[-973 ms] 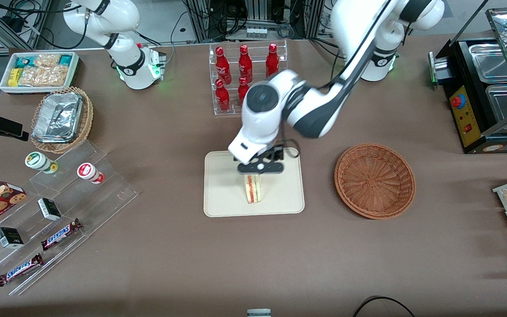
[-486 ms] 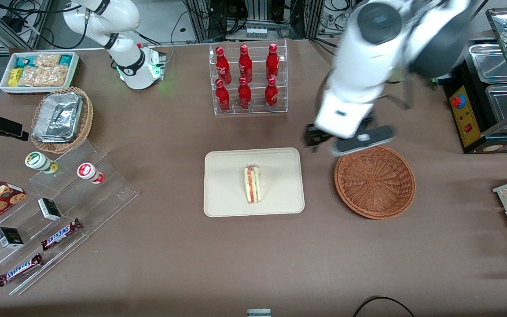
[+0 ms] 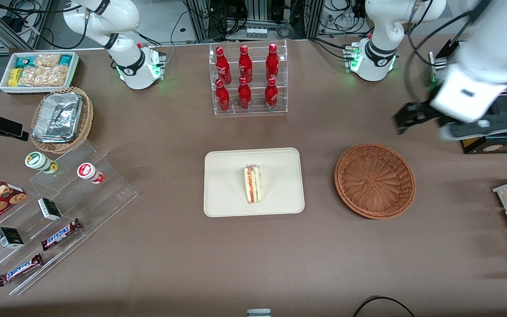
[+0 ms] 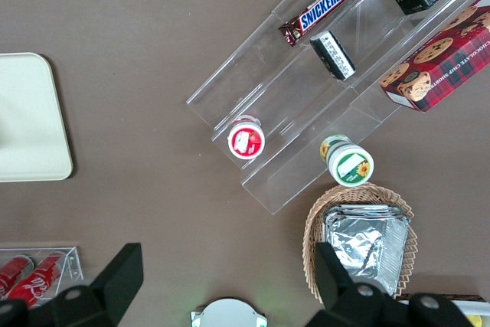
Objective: Place sandwich from basket to tray
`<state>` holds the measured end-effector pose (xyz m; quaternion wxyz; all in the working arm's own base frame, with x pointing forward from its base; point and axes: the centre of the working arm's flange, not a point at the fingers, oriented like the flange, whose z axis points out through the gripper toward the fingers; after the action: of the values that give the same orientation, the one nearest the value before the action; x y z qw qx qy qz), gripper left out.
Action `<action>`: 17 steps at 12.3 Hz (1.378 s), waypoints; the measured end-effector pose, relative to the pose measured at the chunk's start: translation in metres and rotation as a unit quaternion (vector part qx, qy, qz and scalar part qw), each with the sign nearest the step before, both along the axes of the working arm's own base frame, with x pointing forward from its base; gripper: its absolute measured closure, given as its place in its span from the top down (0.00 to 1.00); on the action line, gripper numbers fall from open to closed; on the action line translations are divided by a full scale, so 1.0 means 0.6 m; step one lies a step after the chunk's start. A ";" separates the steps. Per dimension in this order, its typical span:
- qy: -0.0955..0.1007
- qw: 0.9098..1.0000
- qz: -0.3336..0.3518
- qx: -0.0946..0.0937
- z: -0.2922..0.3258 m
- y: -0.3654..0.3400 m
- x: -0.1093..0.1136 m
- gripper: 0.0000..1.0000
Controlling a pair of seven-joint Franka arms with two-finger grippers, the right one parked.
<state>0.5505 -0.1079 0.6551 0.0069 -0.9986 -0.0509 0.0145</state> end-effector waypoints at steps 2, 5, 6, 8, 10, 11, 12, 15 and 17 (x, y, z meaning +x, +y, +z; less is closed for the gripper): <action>0.010 0.999 -0.034 -0.004 0.012 0.082 -0.007 1.00; 0.031 0.996 -0.083 -0.008 0.014 0.142 -0.024 1.00; 0.032 0.996 -0.086 -0.008 0.014 0.155 -0.030 1.00; 0.033 0.996 -0.086 -0.008 0.015 0.163 -0.037 1.00; 0.031 0.996 -0.086 -0.008 0.015 0.162 -0.036 1.00; 0.030 0.996 -0.088 -0.008 0.015 0.159 -0.034 1.00; 0.029 0.995 -0.091 -0.008 0.016 0.150 -0.032 1.00; 0.021 0.996 -0.087 -0.008 0.021 0.131 -0.023 1.00; 0.015 0.997 -0.078 -0.007 0.030 0.143 -0.022 1.00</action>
<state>0.5371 -0.0222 0.6731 0.0019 -0.9992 0.0270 0.0291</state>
